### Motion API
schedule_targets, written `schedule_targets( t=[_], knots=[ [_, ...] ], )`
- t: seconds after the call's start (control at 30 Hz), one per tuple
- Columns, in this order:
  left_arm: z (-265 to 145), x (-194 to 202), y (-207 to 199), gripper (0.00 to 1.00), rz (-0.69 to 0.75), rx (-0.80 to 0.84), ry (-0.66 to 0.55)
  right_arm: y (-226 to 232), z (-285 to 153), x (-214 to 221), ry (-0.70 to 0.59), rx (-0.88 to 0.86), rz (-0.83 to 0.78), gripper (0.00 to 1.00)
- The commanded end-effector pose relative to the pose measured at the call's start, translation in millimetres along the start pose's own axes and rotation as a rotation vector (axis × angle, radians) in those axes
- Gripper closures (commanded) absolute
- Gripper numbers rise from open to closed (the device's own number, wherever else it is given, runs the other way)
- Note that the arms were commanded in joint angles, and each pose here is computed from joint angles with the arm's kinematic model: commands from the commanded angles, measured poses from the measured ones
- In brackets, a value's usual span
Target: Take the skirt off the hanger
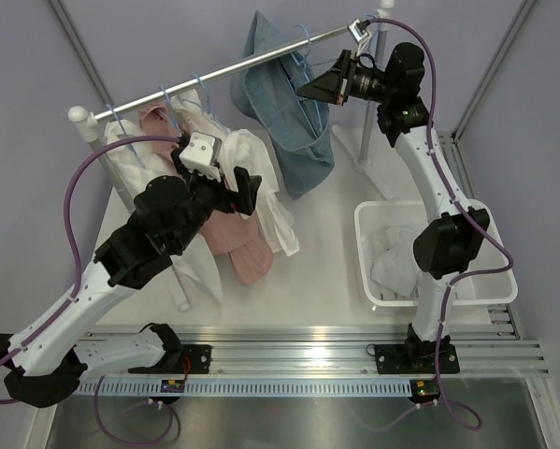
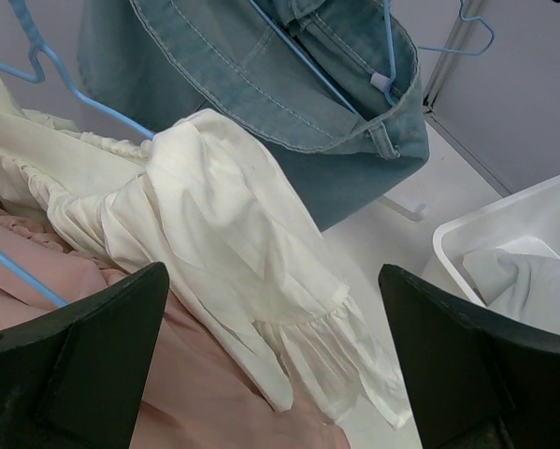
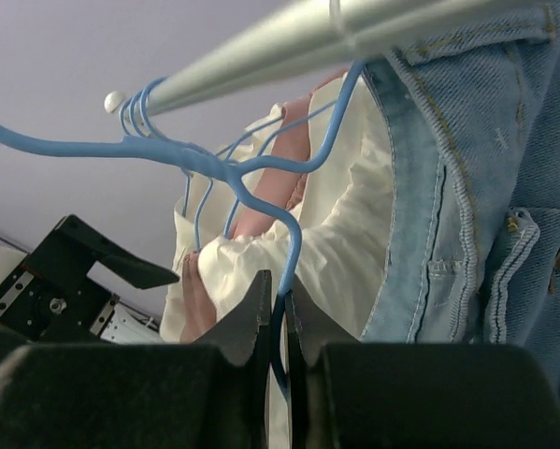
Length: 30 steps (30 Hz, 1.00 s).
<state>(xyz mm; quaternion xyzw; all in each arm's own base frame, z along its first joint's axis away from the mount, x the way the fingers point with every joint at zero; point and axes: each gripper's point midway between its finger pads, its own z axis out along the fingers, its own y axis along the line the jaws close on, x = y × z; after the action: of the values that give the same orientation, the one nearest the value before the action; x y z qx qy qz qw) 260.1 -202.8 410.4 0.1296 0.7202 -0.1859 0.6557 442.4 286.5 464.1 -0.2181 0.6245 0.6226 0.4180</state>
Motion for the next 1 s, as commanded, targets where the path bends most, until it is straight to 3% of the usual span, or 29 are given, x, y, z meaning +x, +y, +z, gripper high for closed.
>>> schedule_targets(
  t=[0.0,0.3,0.57,0.8,0.97],
  knots=[
    [-4,-30,-4,0.01,-0.030,0.025,-0.090,77,-21,-18,-0.036,-0.115,-0.216,1.00],
    [8,-25,-9,0.01,-0.009,0.035,-0.071,86,-46,23,0.056,-0.098,-0.246,1.00],
    [25,-45,-11,0.05,0.046,0.002,-0.089,79,-82,81,0.202,-0.025,-0.273,1.00],
    [56,-62,-25,0.10,0.119,0.005,-0.098,84,-101,108,0.242,-0.010,-0.272,1.00],
    [82,-45,-30,0.14,0.174,-0.008,-0.036,93,-104,112,0.245,-0.027,-0.276,1.00]
  ],
)
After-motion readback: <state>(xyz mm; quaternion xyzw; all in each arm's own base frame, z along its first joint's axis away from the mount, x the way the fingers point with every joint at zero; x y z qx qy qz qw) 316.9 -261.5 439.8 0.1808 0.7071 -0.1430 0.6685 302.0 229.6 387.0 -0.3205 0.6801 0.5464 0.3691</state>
